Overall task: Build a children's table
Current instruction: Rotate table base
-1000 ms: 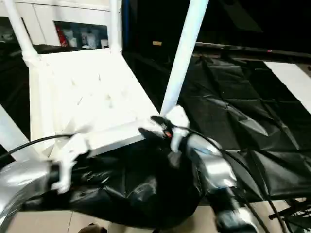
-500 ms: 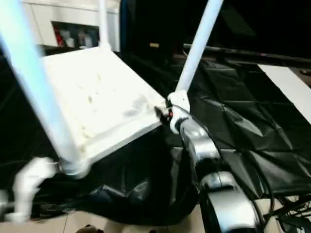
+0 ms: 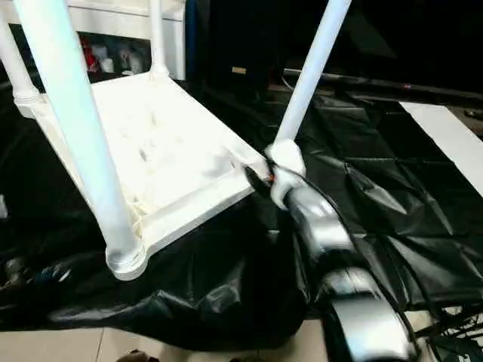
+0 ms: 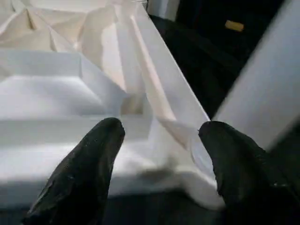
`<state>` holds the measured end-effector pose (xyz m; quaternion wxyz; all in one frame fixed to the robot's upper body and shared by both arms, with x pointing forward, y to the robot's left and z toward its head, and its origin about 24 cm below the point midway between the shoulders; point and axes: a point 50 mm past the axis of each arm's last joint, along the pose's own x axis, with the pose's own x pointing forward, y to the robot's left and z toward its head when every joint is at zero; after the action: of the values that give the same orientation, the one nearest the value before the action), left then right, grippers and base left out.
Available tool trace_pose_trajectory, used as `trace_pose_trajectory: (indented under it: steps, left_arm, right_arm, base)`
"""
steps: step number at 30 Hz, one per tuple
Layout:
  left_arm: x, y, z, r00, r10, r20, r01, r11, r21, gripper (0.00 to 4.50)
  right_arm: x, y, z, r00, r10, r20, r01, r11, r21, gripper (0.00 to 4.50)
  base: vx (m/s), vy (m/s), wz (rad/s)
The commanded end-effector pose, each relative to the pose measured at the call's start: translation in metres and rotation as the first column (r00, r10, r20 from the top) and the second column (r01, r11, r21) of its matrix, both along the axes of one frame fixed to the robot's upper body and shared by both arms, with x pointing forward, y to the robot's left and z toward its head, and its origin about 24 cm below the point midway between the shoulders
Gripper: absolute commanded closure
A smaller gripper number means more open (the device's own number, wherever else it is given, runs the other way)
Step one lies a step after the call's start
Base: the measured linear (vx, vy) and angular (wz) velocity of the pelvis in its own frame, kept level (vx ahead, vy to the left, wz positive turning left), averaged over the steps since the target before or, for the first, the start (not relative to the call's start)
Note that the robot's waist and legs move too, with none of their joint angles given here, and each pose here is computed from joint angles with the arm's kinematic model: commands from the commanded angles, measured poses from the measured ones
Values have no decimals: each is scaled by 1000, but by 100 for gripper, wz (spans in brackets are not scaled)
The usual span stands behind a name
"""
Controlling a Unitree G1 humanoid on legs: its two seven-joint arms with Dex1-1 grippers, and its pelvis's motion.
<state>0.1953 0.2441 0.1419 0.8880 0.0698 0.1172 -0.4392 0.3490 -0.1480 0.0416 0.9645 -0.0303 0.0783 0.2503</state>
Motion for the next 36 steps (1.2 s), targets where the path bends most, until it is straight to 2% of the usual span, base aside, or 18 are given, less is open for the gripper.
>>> trace_pose_trajectory:
  steps: [1, 7, 9, 11, 15, 16, 17, 20, 21, 22, 23, 28, 29, 33, 34, 36]
  left_arm:
    - [8, -12, 1, 999, -40, 30, 42, 997, -62, 2]
    - [25, -32, 0, 994, -76, 78, 86, 986, -141, 2]
    - [35, -47, 0, 989, -102, 105, 121, 973, -198, 2]
    - [40, -57, 0, 986, -120, 120, 144, 964, -223, 2]
    - [45, -72, -2, 979, -161, 126, 190, 946, -261, 2]
    - [46, -78, -3, 975, -184, 123, 211, 941, -265, 2]
    - [46, -84, -4, 970, -213, 118, 238, 933, -272, 2]
    - [46, -93, -4, 962, -250, 111, 272, 918, -287, 2]
    - [44, -105, -5, 948, -302, 98, 318, 897, -307, 2]
    - [44, -105, -5, 948, -304, 97, 319, 896, -308, 2]
    - [44, -115, -7, 938, -335, 94, 347, 884, -313, 2]
    - [49, -134, -13, 928, -363, 84, 371, 874, -314, 2]
    - [56, -148, -14, 924, -371, 87, 379, 869, -319, 2]
    - [64, -163, -15, 913, -398, 93, 406, 858, -315, 2]
    - [71, -174, -15, 911, -396, 114, 411, 860, -301, 2]
    - [78, -182, -15, 917, -377, 129, 399, 872, -284, 2]
  right_arm:
    - [-4, -10, 5, 999, -18, 32, 18, 1000, 0, 132]
    - [-13, -25, -10, 987, -163, -8, 163, 986, -19, 132]
    - [-14, -29, -19, 969, -243, -35, 240, 968, -67, 132]
    - [-14, -27, -20, 963, -266, -51, 263, 963, -65, 132]
    - [-10, -15, -26, 967, -237, -90, 229, 969, -89, 132]
    - [-8, -6, -27, 975, -199, -100, 190, 977, -94, 132]
    - [-5, 5, -26, 982, -156, -108, 146, 985, -98, 132]
    - [0, 15, -23, 986, -132, -105, 122, 987, -103, 132]
    - [4, 24, -18, 989, -108, -98, 98, 990, -101, 132]
    - [4, 24, -18, 989, -107, -98, 97, 990, -101, 132]
    - [6, 30, -15, 992, -89, -94, 80, 992, -99, 132]
    - [11, 38, -11, 994, -67, -84, 58, 993, -99, 132]
    - [12, 41, -9, 995, -56, -85, 47, 994, -94, 132]
    - [13, 45, -9, 995, -36, -90, 28, 995, -93, 132]
    - [13, 46, -10, 995, -35, -93, 26, 995, -97, 132]
    - [14, 46, -10, 995, -42, -94, 32, 994, -100, 132]
  base:
    - [0, 0, 0]
    - [0, 0, 0]
    - [0, 0, 0]
    - [0, 0, 0]
    - [0, 0, 0]
    - [0, 0, 0]
    - [0, 0, 0]
    - [0, 0, 0]
    - [0, 0, 0]
    - [0, 0, 0]
    - [0, 0, 0]
    - [0, 0, 0]
    - [0, 0, 0]
    - [0, 0, 0]
    - [0, 0, 0]
    - [0, 0, 0]
